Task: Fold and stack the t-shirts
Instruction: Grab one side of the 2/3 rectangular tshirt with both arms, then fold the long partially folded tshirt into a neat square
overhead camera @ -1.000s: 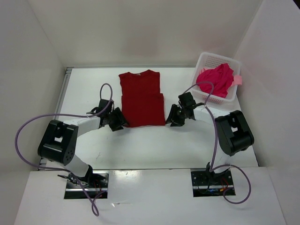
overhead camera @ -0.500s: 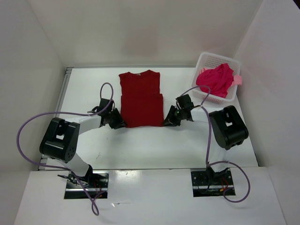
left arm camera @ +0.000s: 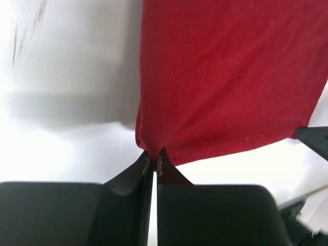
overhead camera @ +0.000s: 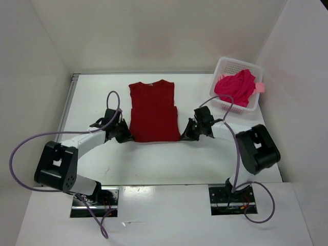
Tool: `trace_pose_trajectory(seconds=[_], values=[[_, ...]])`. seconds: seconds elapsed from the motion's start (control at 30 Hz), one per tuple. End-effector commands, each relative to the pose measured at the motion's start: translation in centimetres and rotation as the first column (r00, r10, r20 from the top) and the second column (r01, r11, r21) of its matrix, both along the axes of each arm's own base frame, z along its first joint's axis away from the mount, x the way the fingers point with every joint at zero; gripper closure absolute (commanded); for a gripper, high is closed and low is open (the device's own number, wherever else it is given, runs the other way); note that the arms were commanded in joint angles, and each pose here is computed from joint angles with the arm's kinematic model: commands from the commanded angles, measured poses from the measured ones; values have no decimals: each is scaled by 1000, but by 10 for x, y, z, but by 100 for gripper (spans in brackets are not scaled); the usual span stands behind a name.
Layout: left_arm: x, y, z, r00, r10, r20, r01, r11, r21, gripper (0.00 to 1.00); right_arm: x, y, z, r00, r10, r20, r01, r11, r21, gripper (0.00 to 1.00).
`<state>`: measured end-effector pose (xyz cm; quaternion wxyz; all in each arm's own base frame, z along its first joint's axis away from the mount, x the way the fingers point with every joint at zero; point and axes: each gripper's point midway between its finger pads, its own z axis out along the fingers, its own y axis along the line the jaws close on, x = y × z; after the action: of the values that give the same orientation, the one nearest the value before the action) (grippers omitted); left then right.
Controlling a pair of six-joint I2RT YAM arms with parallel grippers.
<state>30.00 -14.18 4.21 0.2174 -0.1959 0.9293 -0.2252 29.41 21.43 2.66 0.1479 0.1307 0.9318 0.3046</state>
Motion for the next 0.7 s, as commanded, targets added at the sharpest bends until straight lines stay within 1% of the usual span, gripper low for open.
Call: trace_pose_trajectory(seconds=[0.0, 0.03, 0.07, 0.1, 0.13, 0.17, 0.2, 0.23, 0.27, 0.3, 0.37, 0.4, 0.43, 0.47, 0.5, 0.53, 0.57, 0.6, 0.63, 0.67], values=[[-43, 12, -4, 995, -43, -92, 46, 998, 34, 95, -38, -5, 11, 1000, 12, -6, -12, 999, -47, 100], [-58, 9, -2, 990, -72, -120, 74, 997, 10, 95, -50, -5, 13, 999, 5, -33, -7, 999, -44, 100], [-64, 4, 2, 988, -95, -124, 95, 995, -7, 95, -63, -5, 24, 1000, 10, -14, -11, 1000, -25, 100], [-69, 0, 7, 986, -104, -133, 100, 994, -38, 95, -76, 1, 31, 1000, 15, -27, -15, 1000, -8, 100], [-83, -10, 18, 978, -143, -150, 129, 987, -94, 94, -91, 1, 34, 998, 16, -54, -16, 1000, -7, 100], [-91, -14, 24, 975, -153, -162, 135, 984, -119, 94, -106, 0, 35, 997, 16, -72, -16, 1000, 0, 100], [-98, -15, 30, 973, -163, -166, 141, 981, -134, 94, -115, 5, 53, 999, 11, -46, -9, 999, 46, 100], [-109, -14, 42, 971, -162, -178, 137, 980, -145, 94, -124, -1, 57, 998, -2, -70, 5, 999, 42, 100], [-108, -14, 56, 975, -163, -153, 140, 979, -149, 94, -130, -1, 72, 999, 3, -35, 0, 997, 71, 100], [-112, -6, 67, 977, -159, -144, 141, 982, -127, 94, -133, -3, 76, 1000, 3, -31, -1, 997, 74, 100], [-100, 6, 82, 986, -132, -107, 121, 987, -105, 94, -120, -8, 96, 1000, -14, 23, 12, 998, 68, 100], [-84, 5, 95, 987, -136, -85, 127, 987, -99, 94, -105, -14, 94, 999, -16, 37, 15, 999, 34, 100], [-76, 7, 99, 987, -145, -71, 139, 986, -89, 94, -89, -12, 109, 997, -11, 74, 8, 999, 41, 100], [-62, 9, 104, 991, -126, -46, 122, 989, -82, 94, -76, -12, 114, 995, -10, 103, 6, 999, 35, 100], [-46, 7, 103, 990, -135, -33, 132, 988, -77, 94, -55, -20, 106, 993, -10, 115, 11, 1000, -10, 100], [-25, 8, 118, 993, -118, 19, 119, 990, -72, 94, -29, -20, 125, 983, -22, 183, 23, 1000, -7, 100], [-11, 9, 122, 993, -109, 41, 111, 992, -59, 94, -12, -24, 127, 979, -29, 202, 34, 999, -19, 100], [9, 5, 118, 993, -109, 55, 112, 992, -60, 93, 18, -32, 126, 978, -55, 201, 62, 998, -28, 100], [29, 3, 132, 990, -96, 101, 102, 993, -61, 93, 35, -34, 127, 972, -42, 229, 51, 998, -34, 100], [49, 0, 123, 991, -96, 98, 102, 993, -60, 93, 49, -35, 126, 970, -45, 237, 56, 998, -40, 100]])
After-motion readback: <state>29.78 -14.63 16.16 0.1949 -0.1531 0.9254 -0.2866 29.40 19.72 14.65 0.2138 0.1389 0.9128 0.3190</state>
